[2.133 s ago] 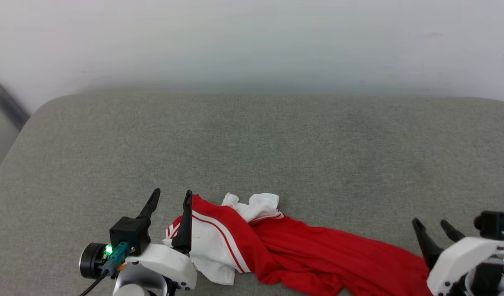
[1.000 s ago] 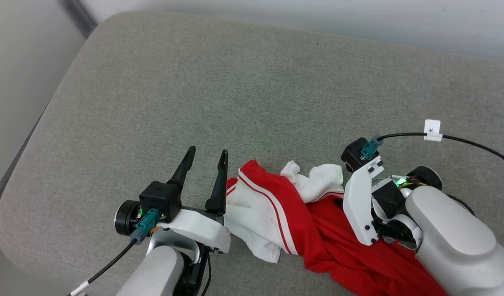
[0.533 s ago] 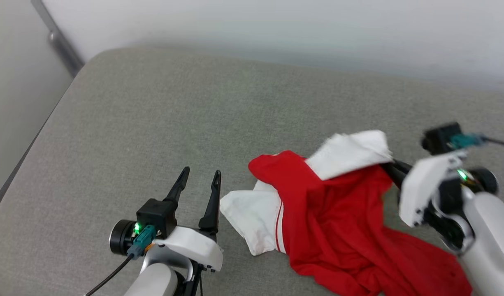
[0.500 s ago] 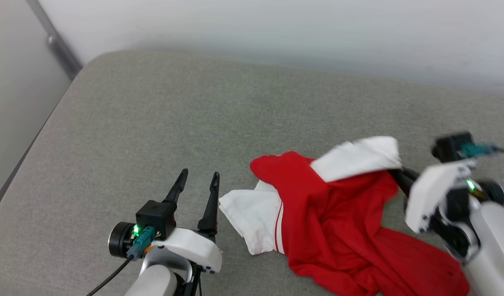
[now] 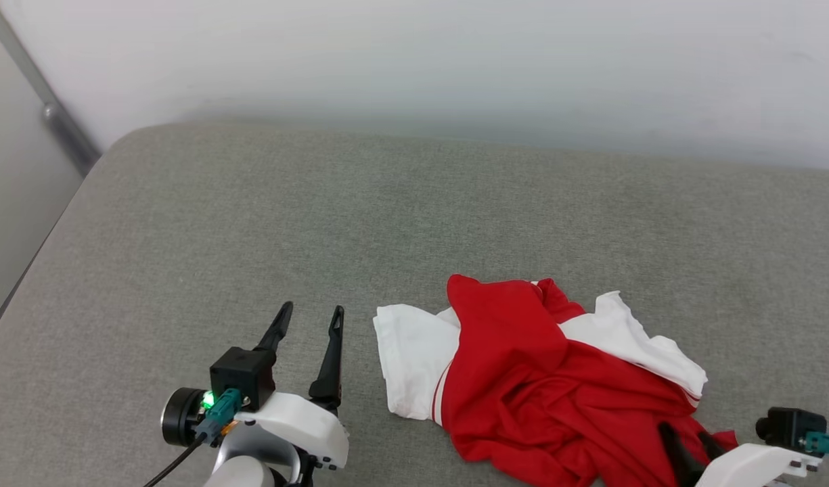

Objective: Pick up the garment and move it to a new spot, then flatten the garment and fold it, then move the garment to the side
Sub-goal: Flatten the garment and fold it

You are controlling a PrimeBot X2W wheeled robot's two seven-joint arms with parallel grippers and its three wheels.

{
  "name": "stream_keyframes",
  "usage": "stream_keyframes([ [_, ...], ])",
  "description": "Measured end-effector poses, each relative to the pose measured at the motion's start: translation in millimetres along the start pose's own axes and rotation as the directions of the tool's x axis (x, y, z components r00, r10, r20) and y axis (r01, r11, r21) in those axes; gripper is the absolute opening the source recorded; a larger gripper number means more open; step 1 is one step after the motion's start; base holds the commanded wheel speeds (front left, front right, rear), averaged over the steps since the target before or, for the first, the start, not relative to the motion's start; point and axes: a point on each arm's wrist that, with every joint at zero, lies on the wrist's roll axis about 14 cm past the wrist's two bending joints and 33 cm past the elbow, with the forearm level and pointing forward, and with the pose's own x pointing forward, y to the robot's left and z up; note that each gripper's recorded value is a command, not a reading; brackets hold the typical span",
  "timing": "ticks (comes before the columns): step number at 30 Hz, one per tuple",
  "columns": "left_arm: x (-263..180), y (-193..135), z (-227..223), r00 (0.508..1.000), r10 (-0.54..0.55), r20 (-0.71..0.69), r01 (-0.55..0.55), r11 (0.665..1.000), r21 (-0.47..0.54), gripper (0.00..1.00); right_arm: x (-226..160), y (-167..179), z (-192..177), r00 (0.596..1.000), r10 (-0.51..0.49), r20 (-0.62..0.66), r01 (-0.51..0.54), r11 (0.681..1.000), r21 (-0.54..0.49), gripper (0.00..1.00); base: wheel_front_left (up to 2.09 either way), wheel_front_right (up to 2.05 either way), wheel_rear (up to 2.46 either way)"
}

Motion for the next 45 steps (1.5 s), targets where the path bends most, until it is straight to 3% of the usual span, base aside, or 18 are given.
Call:
stream_keyframes([
  [7,-4,-2,4,1.000,-0.011,0.001,0.011,1.000,0.008,1.00,-20,13,45,0.980,0.035,0.196,-0.025,0.998,-0.051,1.00,0.00,0.00,0.00],
  [11,-6,-2,7,1.000,-0.010,0.003,0.010,1.000,0.015,1.00,-31,10,71,0.973,0.038,0.230,-0.015,0.995,-0.103,1.00,0.00,0.00,0.00],
  [14,-4,-4,9,1.000,-0.015,0.010,0.014,1.000,0.012,1.00,-25,8,86,0.983,0.038,0.179,-0.011,0.989,-0.145,1.00,0.00,0.00,0.00],
  [22,15,-3,12,1.000,-0.019,0.024,0.018,1.000,0.020,1.00,24,23,100,0.994,0.035,-0.104,-0.064,0.955,-0.290,1.00,0.00,0.00,0.00],
  [29,30,8,-1,1.000,0.015,0.001,-0.015,1.000,0.015,1.00,74,36,78,0.947,0.003,-0.322,-0.127,0.923,-0.364,1.00,0.00,0.00,0.00],
  [36,33,21,-19,0.998,0.058,-0.039,-0.058,0.998,0.012,1.00,99,30,45,0.875,-0.051,-0.482,-0.150,0.918,-0.368,1.00,0.00,0.00,0.00],
  [37,32,22,-21,0.997,0.061,-0.044,-0.061,0.998,0.011,1.00,100,32,43,0.868,-0.052,-0.494,-0.156,0.916,-0.369,0.71,0.00,0.00,0.00],
  [38,32,23,-22,0.997,0.063,-0.046,-0.062,0.998,0.012,1.00,100,32,43,0.865,-0.056,-0.499,-0.159,0.912,-0.377,0.12,0.00,0.00,0.00],
  [39,32,23,-22,0.997,0.064,-0.045,-0.064,0.998,0.013,1.00,100,34,43,0.864,-0.052,-0.501,-0.165,0.910,-0.380,0.00,0.00,0.00,0.00],
  [41,32,24,-22,0.997,0.067,-0.044,-0.066,0.998,0.014,1.00,99,40,45,0.876,-0.028,-0.481,-0.182,0.905,-0.384,0.00,0.00,0.00,0.00],
  [45,33,23,-18,0.998,0.061,-0.033,-0.060,0.998,0.020,1.00,97,52,75,0.940,0.025,-0.339,-0.177,0.887,-0.425,0.00,0.00,0.00,0.00],
])
